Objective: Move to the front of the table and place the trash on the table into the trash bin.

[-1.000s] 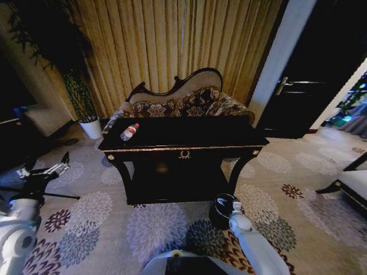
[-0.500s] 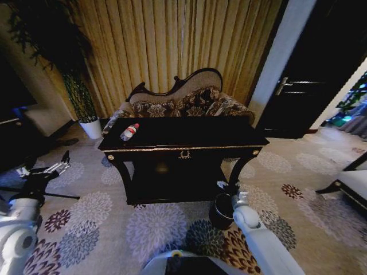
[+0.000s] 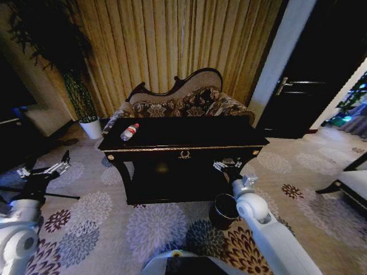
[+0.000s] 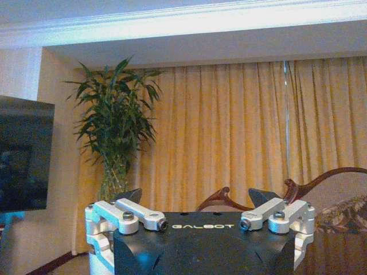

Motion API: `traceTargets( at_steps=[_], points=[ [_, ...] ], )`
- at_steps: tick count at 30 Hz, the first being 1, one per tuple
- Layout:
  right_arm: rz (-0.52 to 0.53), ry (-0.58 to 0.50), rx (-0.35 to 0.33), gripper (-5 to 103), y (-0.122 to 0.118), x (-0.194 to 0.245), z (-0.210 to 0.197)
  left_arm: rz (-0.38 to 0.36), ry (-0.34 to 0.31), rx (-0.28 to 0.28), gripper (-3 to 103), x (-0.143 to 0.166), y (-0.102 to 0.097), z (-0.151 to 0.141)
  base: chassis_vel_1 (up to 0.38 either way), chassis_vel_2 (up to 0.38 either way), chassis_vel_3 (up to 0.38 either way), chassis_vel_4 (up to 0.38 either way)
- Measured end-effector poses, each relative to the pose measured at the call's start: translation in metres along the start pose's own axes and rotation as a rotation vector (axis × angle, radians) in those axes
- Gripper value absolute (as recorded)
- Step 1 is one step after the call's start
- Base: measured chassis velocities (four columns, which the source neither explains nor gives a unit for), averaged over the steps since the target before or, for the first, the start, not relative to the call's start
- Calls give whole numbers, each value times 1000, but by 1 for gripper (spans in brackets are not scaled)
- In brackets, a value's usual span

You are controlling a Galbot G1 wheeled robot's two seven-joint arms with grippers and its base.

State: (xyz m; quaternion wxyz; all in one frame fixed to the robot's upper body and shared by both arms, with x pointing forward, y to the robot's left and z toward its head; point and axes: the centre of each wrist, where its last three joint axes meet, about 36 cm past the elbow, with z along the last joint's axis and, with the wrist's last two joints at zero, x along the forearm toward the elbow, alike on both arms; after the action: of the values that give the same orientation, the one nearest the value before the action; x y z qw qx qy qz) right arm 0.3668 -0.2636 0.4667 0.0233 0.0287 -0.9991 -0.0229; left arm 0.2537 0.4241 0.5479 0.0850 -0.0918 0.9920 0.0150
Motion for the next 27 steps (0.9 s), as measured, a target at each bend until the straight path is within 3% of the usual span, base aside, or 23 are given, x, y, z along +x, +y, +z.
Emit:
traceTargets(
  at_steps=[5, 27],
  points=[
    [10, -10, 33, 100, -7, 8, -20, 3, -8, -4, 100, -2, 1, -2, 0, 0, 0, 0],
    [-8, -11, 19, 100, -5, 11, -27, 9, -4, -11, 100, -3, 1, -5, -26, 23, 25, -26]
  ],
)
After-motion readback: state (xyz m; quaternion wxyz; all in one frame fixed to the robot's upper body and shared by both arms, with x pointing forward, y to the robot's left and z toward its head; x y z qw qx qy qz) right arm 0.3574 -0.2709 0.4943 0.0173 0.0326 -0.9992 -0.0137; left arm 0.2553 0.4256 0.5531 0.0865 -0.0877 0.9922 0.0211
